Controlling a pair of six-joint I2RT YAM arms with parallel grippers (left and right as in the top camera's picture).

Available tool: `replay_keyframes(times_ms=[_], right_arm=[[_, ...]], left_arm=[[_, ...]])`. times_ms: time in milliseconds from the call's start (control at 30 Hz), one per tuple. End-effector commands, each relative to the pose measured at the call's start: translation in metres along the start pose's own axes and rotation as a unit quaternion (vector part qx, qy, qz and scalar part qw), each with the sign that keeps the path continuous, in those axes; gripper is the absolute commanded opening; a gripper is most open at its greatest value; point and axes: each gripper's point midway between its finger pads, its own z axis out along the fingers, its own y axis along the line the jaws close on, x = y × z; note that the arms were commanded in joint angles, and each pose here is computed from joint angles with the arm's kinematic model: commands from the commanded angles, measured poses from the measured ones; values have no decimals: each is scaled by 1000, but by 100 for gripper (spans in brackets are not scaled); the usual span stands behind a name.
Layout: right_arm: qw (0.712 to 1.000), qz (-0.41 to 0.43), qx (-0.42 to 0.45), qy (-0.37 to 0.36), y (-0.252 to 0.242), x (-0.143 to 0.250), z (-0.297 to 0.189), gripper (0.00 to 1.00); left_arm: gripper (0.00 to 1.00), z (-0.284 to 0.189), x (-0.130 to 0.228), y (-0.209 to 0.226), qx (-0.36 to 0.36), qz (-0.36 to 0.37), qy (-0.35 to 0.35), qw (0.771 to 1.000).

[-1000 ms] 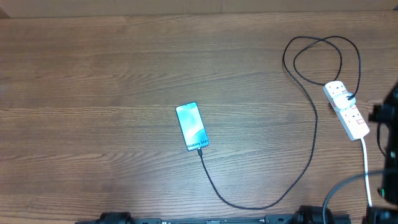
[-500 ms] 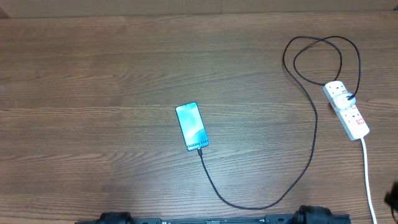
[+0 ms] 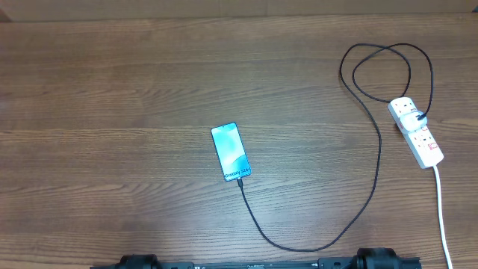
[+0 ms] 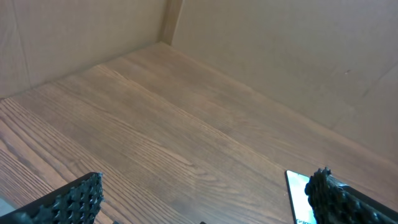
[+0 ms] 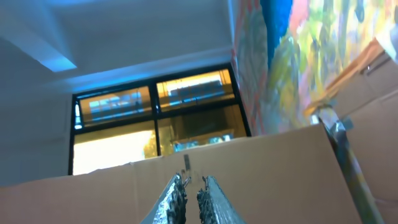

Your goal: Plug charger to phone and switch on socket

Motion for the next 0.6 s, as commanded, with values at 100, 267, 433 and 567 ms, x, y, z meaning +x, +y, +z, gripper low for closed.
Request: replay_keyframes(times_ms=[100,267,433,567], right_arm=[[999,-9,-16,-37,3,-24,-29,11],[998,-7,-21,-62,4,-38,-51,14],[997,-11,-24,-70,5,-47,-55,20],[996,-4,-32,-79,8,-52,-56,70]], left_arm=[[100,-3,0,2,2,-9,-8,1000],[100,-3,0,2,2,-10,-8,1000],[100,-3,0,2,2,-10,-8,1000],[100,-3,0,2,2,-10,-8,1000]])
